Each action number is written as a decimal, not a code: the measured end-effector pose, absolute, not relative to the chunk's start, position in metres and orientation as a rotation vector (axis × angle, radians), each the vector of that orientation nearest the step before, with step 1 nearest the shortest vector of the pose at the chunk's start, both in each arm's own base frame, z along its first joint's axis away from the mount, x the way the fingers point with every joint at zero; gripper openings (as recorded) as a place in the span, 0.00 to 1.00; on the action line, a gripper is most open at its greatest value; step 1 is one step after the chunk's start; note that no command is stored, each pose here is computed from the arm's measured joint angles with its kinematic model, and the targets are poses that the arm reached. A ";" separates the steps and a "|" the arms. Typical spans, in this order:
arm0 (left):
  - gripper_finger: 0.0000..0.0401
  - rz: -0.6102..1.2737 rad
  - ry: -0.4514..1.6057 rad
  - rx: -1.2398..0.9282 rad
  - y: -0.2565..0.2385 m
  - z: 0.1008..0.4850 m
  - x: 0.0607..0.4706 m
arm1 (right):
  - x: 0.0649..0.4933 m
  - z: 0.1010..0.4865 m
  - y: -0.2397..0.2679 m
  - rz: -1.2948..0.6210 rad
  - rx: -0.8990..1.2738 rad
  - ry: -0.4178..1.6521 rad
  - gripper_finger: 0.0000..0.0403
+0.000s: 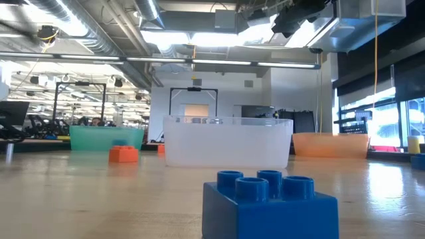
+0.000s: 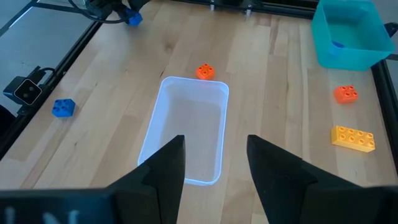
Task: Sort & place blocks by color
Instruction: Put the bottom left blue game piece into the blue bin
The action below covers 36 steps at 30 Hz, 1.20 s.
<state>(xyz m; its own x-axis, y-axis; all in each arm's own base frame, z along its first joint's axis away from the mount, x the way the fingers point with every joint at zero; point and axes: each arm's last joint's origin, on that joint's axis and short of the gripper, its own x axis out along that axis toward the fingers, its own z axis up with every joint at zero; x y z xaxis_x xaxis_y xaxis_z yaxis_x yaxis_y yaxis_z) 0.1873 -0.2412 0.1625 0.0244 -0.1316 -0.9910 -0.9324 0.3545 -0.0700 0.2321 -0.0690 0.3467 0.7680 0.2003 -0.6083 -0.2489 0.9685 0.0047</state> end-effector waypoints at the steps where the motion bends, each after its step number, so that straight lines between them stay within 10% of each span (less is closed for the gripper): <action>1: 0.32 0.831 1.406 -1.032 -0.235 0.168 0.190 | 0.232 0.347 -0.069 0.244 -0.077 0.651 0.43; 20: 0.32 0.940 1.016 -1.009 -0.048 0.269 0.215 | 0.233 0.348 -0.069 0.242 -0.098 0.635 0.43; 36: 0.32 1.147 0.837 -0.819 0.127 0.279 0.195 | 0.237 0.353 -0.083 -0.149 -0.139 0.646 0.43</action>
<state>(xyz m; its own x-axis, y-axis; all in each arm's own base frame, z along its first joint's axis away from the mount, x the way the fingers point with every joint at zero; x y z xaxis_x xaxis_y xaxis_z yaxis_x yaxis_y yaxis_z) 0.1948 0.1273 0.2792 0.1981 0.4258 -0.8829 -0.9707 0.2102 -0.1164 0.2369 -0.0831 0.3534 0.7887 -0.1815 -0.5874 0.0949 0.9799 -0.1754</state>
